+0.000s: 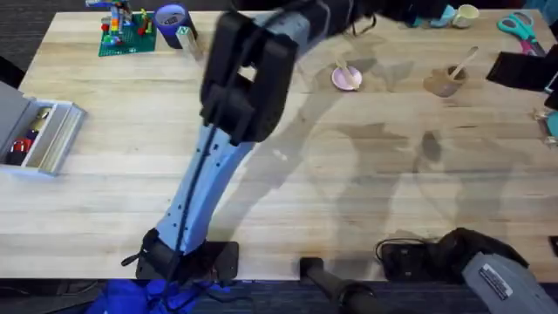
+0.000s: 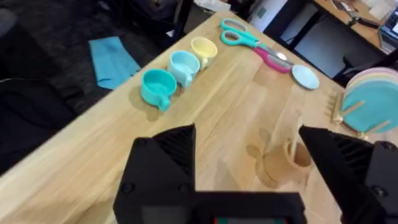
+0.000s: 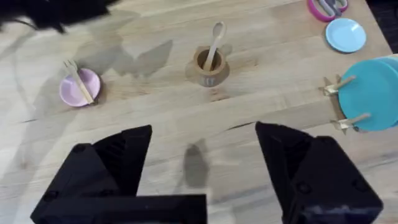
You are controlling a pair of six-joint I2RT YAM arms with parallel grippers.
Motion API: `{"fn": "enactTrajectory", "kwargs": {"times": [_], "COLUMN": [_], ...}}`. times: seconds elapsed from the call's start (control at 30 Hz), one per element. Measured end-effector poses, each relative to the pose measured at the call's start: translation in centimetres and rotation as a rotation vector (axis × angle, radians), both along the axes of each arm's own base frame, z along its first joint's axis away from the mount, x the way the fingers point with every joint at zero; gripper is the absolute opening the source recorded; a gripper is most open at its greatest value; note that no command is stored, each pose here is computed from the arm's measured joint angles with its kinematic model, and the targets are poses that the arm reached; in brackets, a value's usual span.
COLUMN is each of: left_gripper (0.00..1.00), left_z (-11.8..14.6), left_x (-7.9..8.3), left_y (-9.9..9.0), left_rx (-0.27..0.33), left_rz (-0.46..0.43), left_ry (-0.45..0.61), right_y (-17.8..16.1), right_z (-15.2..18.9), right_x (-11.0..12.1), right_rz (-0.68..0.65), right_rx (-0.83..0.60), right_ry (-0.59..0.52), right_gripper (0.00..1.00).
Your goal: Pick up a utensil and set it on the pink plate, then put the other utensil in the container.
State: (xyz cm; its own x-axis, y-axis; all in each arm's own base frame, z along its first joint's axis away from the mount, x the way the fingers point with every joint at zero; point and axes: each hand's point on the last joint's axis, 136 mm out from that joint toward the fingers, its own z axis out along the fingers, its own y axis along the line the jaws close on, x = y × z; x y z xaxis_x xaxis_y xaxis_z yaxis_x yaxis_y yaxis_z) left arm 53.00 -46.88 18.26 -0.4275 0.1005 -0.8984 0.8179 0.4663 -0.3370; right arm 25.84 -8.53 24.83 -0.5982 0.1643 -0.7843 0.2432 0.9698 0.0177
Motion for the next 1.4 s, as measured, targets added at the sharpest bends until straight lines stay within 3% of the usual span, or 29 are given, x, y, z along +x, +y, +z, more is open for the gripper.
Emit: {"fn": "enactTrajectory", "kwargs": {"times": [0.17, 0.4, 0.6, 0.73, 0.87, 0.9, 1.07, 1.2, 1.3, 1.4], "left_gripper": [0.996, 0.996, 0.996, 0.871, 0.904, 0.959, 0.995, 0.995, 0.995, 0.995], "left_z": [2.7, 1.3, 1.3, 3.1, 5.2, 5.6, 6.5, 6.6, 7.3, 8.9], "left_x": [0.2, 0.0, -2.1, -3.7, -5.4, -5.8, -7.4, -7.7, -7.4, -7.3], "left_y": [3.3, 8.4, 11.9, 14.9, 17.8, 18.3, 19.5, 20.5, 22.2, 25.2], "left_rx": [0.073, 0.235, 0.351, 0.422, 0.49, 0.505, 0.549, 0.557, 0.549, 0.526], "left_rz": [0.063, 0.154, 0.165, 0.183, 0.214, 0.218, 0.218, 0.228, 0.262, 0.321], "left_ry": [0.031, 0.149, 0.24, 0.258, 0.261, 0.257, 0.27, 0.291, 0.295, 0.281], "right_y": [-0.1, -0.2, -0.2, -0.3, -0.1, 0.0, 0.7, 1.1, 1.6, 2.7], "right_z": [-0.3, -0.7, -0.7, -0.7, -0.7, -0.7, -1.2, -2.2, -2.7, -2.7], "right_x": [0.2, 0.6, 0.6, 0.6, 0.6, 0.7, 1.1, 1.6, 1.9, 2.2], "right_rz": [0.0, 0.0, 0.0, 0.0, 0.004, 0.01, 0.04, 0.058, 0.078, 0.121], "right_rx": [0.004, 0.01, 0.01, 0.01, 0.01, 0.01, 0.017, 0.031, 0.036, 0.031], "right_ry": [0.009, 0.024, 0.023, 0.023, 0.023, 0.023, 0.041, 0.079, 0.095, 0.095], "right_gripper": [0.998, 0.997, 0.997, 0.997, 0.997, 0.997, 0.998, 0.998, 0.998, 0.998]}}
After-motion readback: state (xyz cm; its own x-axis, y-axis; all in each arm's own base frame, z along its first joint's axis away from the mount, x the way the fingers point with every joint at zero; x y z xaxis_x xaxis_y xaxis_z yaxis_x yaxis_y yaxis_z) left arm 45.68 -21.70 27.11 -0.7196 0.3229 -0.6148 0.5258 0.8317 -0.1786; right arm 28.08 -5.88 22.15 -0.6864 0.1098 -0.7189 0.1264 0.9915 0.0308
